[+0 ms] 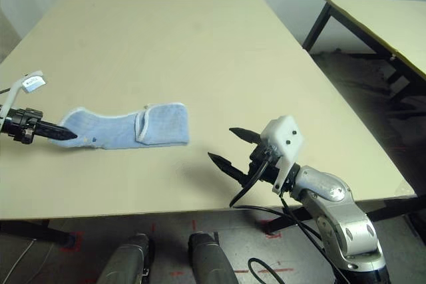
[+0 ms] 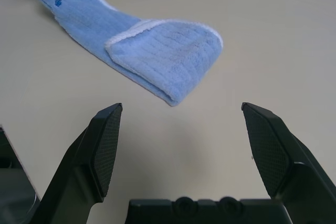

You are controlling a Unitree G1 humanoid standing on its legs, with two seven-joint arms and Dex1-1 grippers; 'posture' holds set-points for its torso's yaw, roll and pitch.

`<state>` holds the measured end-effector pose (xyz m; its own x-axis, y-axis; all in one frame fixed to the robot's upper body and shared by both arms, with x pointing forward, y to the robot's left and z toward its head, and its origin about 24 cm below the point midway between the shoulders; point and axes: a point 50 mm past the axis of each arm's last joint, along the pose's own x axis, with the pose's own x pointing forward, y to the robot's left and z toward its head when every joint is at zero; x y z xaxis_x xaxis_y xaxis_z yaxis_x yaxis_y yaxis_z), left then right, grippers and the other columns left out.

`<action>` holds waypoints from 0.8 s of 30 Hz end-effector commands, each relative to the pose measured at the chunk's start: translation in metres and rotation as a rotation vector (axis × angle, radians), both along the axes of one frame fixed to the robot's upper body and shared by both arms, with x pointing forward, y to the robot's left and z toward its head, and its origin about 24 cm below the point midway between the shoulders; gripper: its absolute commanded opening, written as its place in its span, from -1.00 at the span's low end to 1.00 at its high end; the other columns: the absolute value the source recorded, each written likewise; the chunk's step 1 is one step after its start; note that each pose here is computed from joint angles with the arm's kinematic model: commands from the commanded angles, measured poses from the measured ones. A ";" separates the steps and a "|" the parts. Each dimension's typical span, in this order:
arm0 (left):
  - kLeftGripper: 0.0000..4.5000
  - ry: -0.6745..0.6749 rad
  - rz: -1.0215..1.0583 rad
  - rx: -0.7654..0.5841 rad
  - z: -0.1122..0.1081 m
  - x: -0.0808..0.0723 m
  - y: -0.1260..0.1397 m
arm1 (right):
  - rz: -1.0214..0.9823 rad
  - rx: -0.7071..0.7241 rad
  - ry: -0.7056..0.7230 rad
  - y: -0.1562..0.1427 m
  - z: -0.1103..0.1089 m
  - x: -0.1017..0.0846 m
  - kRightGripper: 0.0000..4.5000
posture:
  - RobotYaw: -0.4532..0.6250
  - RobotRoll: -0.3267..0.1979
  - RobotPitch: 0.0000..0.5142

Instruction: Fold the towel and set it aside.

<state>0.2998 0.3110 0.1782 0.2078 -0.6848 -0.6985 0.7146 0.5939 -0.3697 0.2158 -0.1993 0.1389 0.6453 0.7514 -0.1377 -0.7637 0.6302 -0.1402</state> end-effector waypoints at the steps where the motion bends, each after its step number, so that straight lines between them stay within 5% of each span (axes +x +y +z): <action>1: -0.99 0.002 0.007 0.020 -0.001 0.000 0.004 | 0.007 -0.002 0.006 0.000 0.000 -0.002 1.00 | -0.25 0.25 -0.57; 10: -0.99 -0.022 0.005 0.022 0.002 0.002 0.005 | 0.008 0.003 0.009 0.001 0.000 -0.003 1.00 | -0.26 0.25 -0.57; 15: -0.41 -0.026 0.020 0.053 0.002 0.001 0.011 | 0.008 0.002 0.009 0.001 0.000 -0.003 1.00 | -0.26 0.25 -0.56; 24: 0.98 0.009 0.124 0.114 0.001 -0.018 0.043 | 0.012 0.003 0.008 0.002 0.000 -0.004 1.00 | -0.27 0.25 -0.52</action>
<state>0.2877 0.3439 0.1811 0.2669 -0.5903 -0.7618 0.6601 0.6879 -0.3018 0.2142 -0.1989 0.1380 0.6437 0.7524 -0.1397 -0.7651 0.6296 -0.1351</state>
